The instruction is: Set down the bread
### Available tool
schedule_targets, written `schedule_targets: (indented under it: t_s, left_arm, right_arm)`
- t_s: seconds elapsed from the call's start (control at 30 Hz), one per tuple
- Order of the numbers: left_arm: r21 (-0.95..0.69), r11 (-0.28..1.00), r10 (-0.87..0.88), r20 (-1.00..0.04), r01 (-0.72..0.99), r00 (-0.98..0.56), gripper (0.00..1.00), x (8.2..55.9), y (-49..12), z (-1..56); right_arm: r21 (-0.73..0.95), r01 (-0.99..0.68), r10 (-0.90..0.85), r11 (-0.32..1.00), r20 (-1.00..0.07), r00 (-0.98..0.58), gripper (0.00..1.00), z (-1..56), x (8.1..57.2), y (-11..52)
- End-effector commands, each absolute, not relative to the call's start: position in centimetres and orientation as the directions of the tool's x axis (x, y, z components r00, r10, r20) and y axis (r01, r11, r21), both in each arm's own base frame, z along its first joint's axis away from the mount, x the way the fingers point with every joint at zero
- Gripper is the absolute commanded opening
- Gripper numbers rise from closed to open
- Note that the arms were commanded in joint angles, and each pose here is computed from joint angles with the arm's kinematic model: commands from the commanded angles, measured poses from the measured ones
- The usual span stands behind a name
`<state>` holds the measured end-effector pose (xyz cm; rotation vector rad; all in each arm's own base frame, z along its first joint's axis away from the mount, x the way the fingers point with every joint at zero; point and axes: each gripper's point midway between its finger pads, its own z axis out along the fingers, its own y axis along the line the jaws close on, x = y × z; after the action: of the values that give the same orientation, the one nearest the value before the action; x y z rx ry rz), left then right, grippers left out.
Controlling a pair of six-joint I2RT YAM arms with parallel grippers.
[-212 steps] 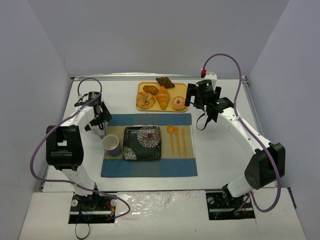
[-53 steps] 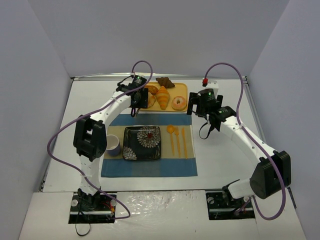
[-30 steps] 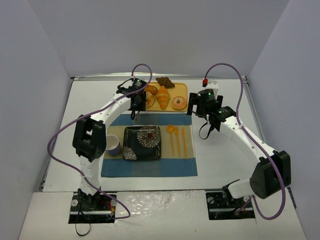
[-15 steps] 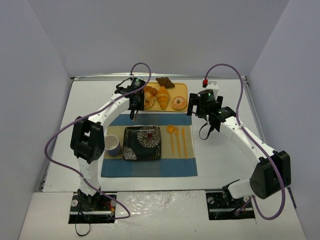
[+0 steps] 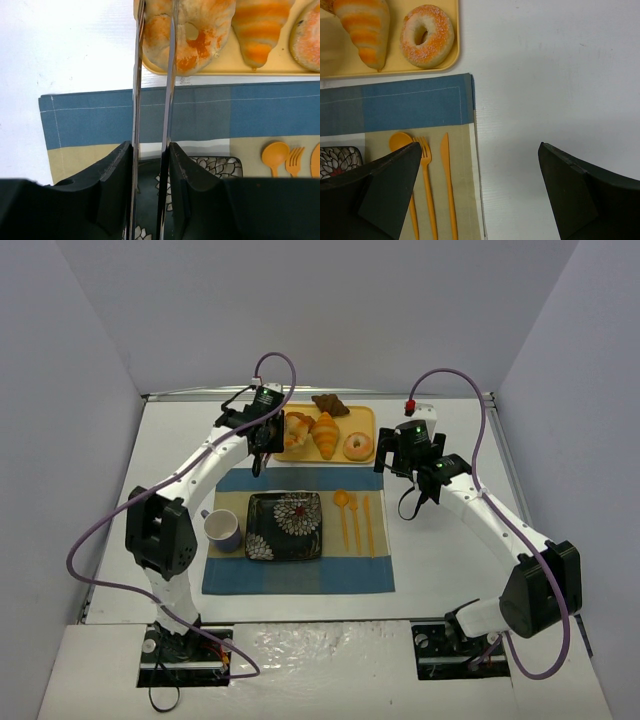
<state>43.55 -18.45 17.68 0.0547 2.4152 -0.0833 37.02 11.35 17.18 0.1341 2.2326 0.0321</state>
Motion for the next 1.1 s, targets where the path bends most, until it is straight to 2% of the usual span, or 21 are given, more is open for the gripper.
schedule_targets:
  t_s: [0.0,0.17,0.7,1.07]
  left_arm:
    - [-0.073,0.994,-0.004,-0.777,0.085,-0.629,0.00,43.2,-18.6,25.3]
    - [-0.052,0.994,0.026,-0.753,0.100,-0.658,0.00,40.4,-18.7,25.0]
    - [-0.062,0.980,0.097,-0.683,0.190,-0.724,0.00,26.0,-18.6,22.9]
    - [-0.066,0.975,0.128,-0.622,0.214,-0.772,0.00,22.8,-19.3,19.9]
  right_arm:
    - [0.091,0.109,0.136,0.990,-0.831,-0.540,1.00,19.6,37.9,11.1]
    - [0.093,0.109,0.138,0.990,-0.831,-0.538,1.00,19.6,37.8,11.1]
    - [0.094,0.115,0.142,0.989,-0.822,-0.552,1.00,18.6,37.6,11.1]
    - [0.106,0.113,0.151,0.988,-0.821,-0.550,1.00,18.7,37.6,11.4]
